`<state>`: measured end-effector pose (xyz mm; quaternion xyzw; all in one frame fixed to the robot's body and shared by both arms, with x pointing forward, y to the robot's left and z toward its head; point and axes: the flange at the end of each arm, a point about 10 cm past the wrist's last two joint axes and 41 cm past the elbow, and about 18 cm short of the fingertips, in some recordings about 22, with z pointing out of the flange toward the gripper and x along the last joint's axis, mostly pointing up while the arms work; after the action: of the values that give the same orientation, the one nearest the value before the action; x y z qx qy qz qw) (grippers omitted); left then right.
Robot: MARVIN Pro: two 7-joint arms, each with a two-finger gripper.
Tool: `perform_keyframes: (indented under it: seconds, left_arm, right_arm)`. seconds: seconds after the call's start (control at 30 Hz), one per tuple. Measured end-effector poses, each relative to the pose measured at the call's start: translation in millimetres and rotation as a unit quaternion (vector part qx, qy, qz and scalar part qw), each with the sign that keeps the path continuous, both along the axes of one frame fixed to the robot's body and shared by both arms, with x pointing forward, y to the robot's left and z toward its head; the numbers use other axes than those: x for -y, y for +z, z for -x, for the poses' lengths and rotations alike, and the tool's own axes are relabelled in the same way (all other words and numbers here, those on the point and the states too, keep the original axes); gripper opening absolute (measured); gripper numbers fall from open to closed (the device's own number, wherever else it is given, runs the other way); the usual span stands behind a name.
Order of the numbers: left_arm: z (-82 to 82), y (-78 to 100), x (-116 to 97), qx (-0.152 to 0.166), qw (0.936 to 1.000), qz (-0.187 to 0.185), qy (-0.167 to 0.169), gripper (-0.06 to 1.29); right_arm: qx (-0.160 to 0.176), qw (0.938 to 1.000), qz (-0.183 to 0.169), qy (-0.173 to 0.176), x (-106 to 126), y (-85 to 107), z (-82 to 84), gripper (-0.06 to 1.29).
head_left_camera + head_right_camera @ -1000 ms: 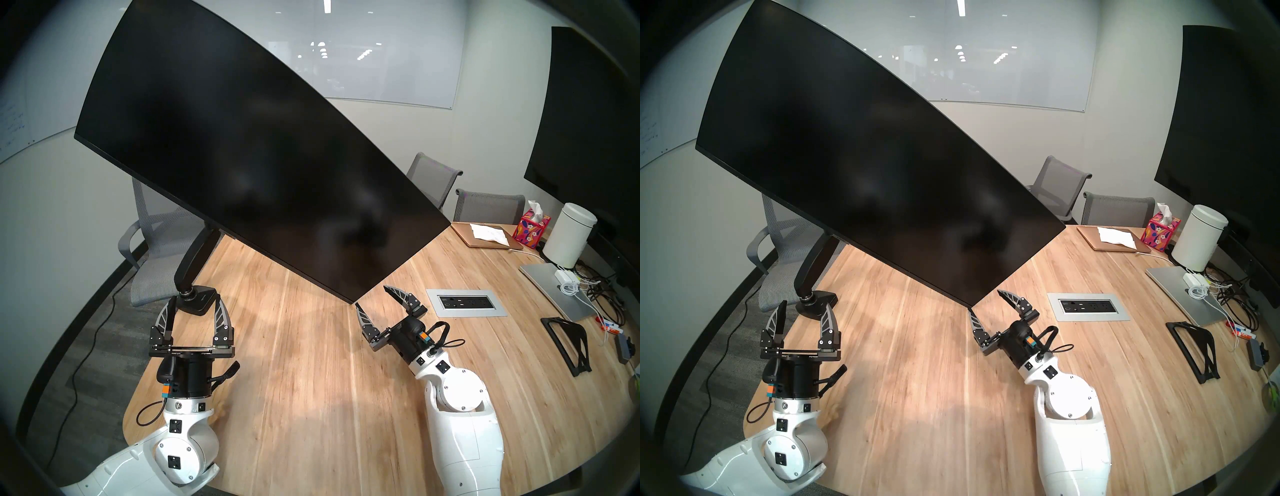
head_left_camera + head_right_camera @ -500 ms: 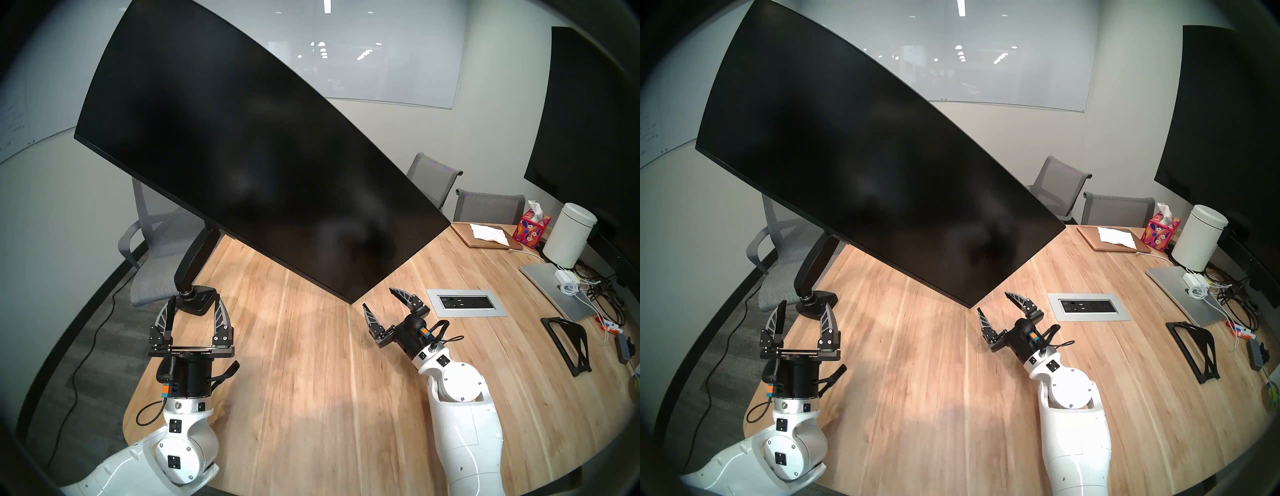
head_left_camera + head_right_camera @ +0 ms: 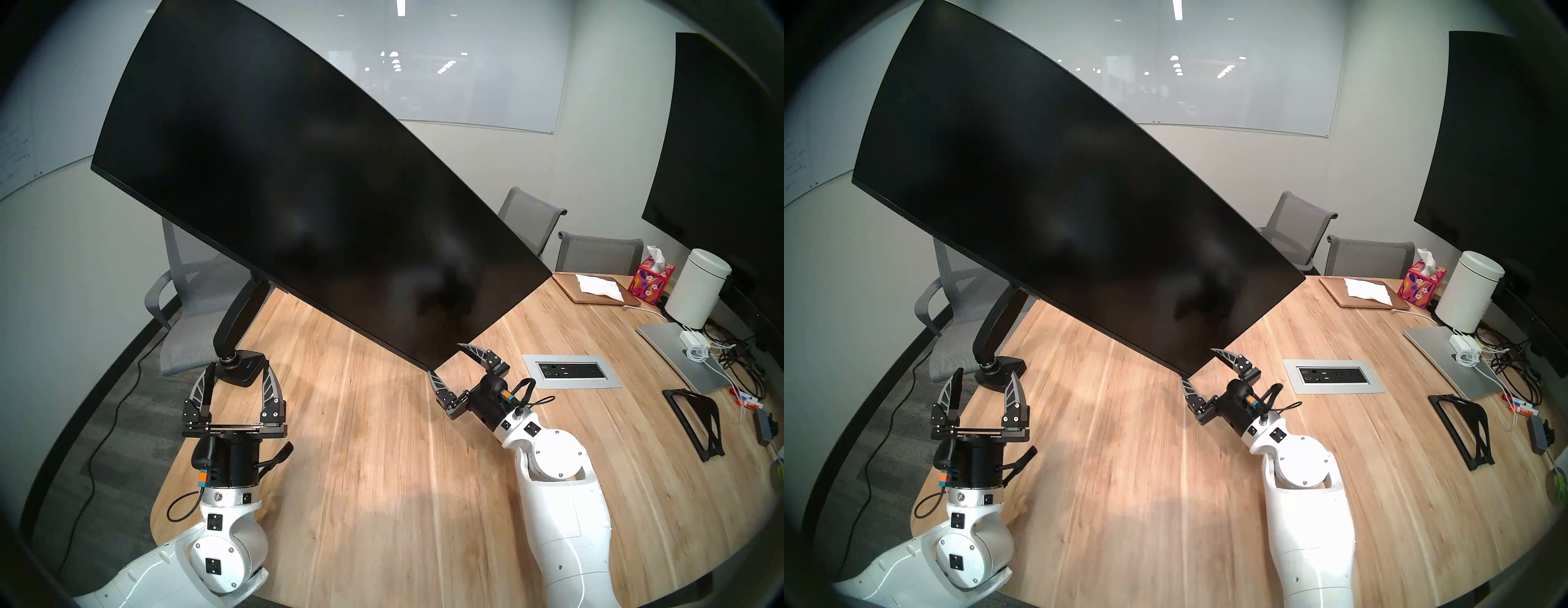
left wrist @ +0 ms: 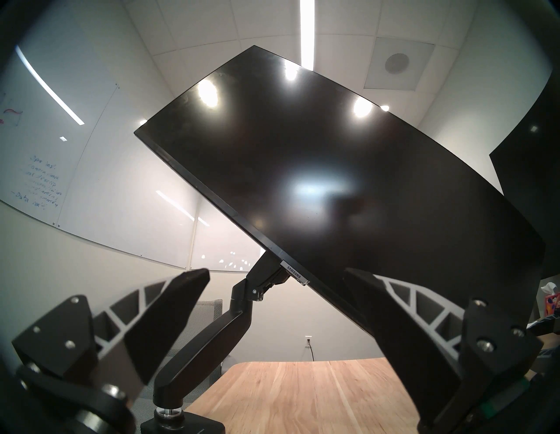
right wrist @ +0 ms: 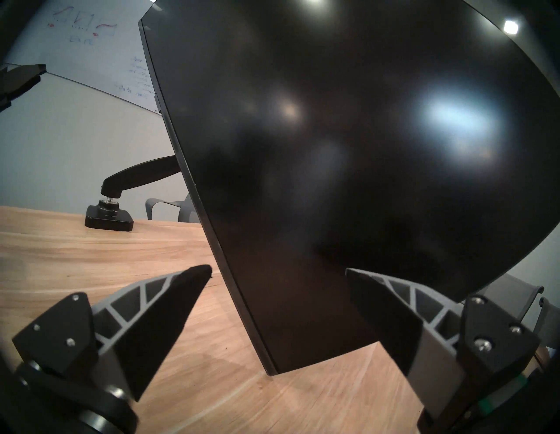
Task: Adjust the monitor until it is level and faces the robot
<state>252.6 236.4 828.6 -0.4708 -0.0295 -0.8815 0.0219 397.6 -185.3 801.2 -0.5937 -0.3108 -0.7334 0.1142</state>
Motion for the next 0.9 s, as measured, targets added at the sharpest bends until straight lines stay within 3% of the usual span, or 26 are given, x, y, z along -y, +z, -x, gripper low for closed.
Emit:
perform_keyframes:
  seconds: [0.73,0.77,0.83,0.87,0.9]
  left_arm:
    - [-0.1,0.1,0.0,0.0,1.0,0.0,0.0,1.23]
    - [-0.1,0.1,0.0,0.0,1.0,0.0,0.0,1.23]
    - [-0.1,0.1,0.0,0.0,1.0,0.0,0.0,1.23]
    - [-0.1,0.1,0.0,0.0,1.0,0.0,0.0,1.23]
    - [-0.1,0.1,0.0,0.0,1.0,0.0,0.0,1.23]
  right_arm:
    - [-0.069,0.9972,0.005,0.026,5.3,-2.9,-16.9,1.23]
    - [-0.074,0.9968,0.004,0.029,4.3,-3.6,-16.7,1.18]
    - [-0.077,0.9966,0.003,0.032,3.1,-4.0,-16.5,0.88]
    - [-0.078,0.9964,0.003,0.033,1.9,-4.3,-16.4,0.5]
    - [-0.082,0.996,0.001,0.037,-0.3,-4.7,-16.2,-0.03]
